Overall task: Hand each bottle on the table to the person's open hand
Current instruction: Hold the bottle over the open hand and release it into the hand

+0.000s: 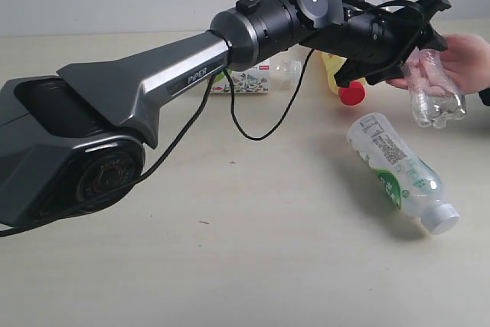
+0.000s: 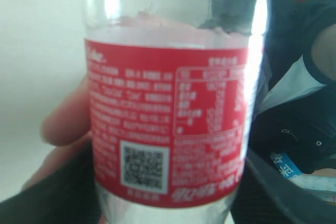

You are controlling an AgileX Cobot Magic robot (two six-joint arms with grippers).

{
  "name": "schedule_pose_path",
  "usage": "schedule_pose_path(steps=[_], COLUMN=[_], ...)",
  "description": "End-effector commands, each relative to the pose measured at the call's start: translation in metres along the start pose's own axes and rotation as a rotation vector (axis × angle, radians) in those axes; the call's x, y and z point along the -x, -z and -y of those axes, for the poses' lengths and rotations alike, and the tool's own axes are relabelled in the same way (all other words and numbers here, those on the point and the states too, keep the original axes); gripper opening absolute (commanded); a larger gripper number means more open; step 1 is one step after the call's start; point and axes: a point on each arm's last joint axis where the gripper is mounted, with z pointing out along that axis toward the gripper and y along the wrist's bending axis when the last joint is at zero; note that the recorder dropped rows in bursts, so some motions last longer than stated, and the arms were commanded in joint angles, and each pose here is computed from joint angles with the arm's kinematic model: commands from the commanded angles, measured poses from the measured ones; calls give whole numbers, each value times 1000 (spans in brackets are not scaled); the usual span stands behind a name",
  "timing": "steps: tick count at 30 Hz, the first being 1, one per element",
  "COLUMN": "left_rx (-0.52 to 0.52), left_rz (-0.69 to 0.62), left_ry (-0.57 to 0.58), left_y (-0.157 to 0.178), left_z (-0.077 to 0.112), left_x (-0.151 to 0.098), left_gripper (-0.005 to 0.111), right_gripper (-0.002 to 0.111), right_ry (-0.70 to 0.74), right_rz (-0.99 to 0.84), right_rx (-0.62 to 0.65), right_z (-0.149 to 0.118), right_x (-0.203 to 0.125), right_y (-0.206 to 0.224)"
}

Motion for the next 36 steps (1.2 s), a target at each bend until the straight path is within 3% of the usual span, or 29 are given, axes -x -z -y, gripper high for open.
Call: schedule_pose_path(steps=[1,7,23,30,36], left_rx=[-21,-29,-69,-72,-74], left_rz=[23,21,41,50,58], left_ry=[13,28,91,88,89], left_y=[3,3,6,6,6], left_z=[4,4,5,5,6], left_x=[5,4,11,12,13], left_gripper=[15,46,48,65,65], right_gripper=[0,0,0,0,0], right_ry=[4,4,4,4,4], right_rz=[9,9,9,9,9], right_rx=[4,4,4,4,4], right_z=[0,0,0,0,0], right_x=[-1,-1,-1,-1,-1], right_y=[0,0,0,0,0])
